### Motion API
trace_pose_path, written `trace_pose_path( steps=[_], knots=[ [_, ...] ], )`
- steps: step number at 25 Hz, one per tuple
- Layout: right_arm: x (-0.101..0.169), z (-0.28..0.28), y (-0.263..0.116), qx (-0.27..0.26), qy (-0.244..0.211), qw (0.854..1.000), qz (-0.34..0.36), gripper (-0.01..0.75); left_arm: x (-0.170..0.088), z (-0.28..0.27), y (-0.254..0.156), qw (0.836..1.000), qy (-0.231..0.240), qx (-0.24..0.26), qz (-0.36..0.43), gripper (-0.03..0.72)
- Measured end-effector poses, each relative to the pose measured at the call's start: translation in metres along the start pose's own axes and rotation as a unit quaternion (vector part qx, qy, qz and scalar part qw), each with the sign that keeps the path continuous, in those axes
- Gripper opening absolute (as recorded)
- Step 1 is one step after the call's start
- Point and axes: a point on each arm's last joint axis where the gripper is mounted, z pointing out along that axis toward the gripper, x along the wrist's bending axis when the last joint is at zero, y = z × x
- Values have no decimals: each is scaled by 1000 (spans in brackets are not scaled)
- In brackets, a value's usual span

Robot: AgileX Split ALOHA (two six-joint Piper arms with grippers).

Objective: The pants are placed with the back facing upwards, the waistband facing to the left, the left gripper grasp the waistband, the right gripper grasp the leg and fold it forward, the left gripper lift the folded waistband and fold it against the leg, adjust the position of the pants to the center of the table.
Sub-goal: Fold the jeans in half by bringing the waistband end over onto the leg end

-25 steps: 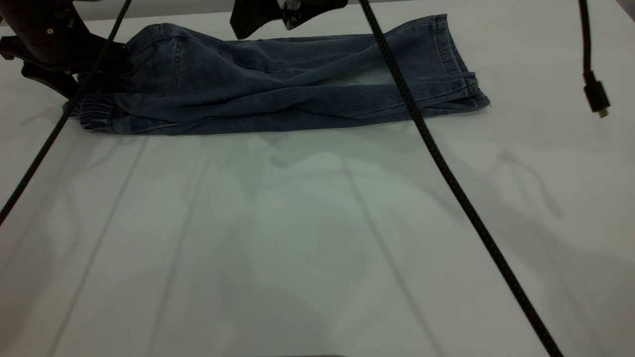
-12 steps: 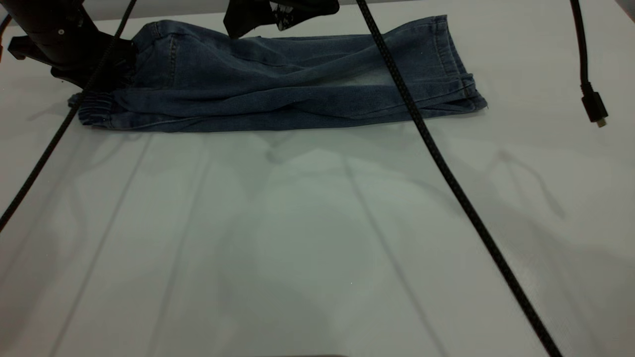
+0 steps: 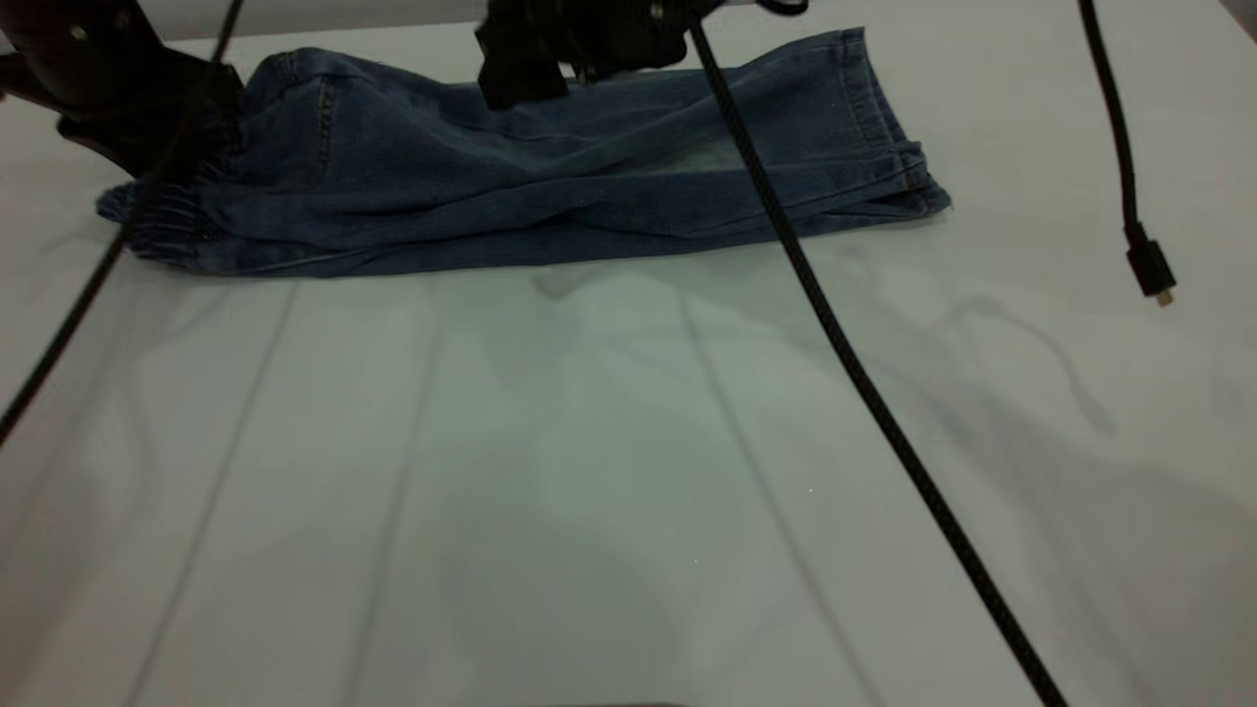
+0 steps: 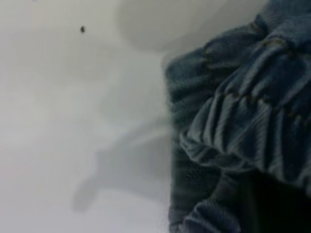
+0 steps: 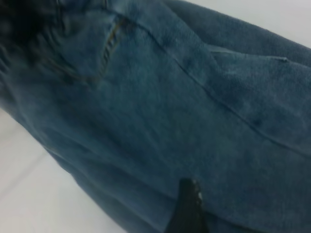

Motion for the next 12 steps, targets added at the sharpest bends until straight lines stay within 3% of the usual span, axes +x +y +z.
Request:
trace_pose_path(
  steps=[5, 12],
  knots=[
    [-6, 20, -25, 28, -1, 999, -24, 480, 2, -25, 4, 1000, 2, 4, 0, 78],
    [-6, 37, -50, 53, 23, 998, 24, 462, 5, -73, 24, 999, 6, -39, -2, 78]
  ],
)
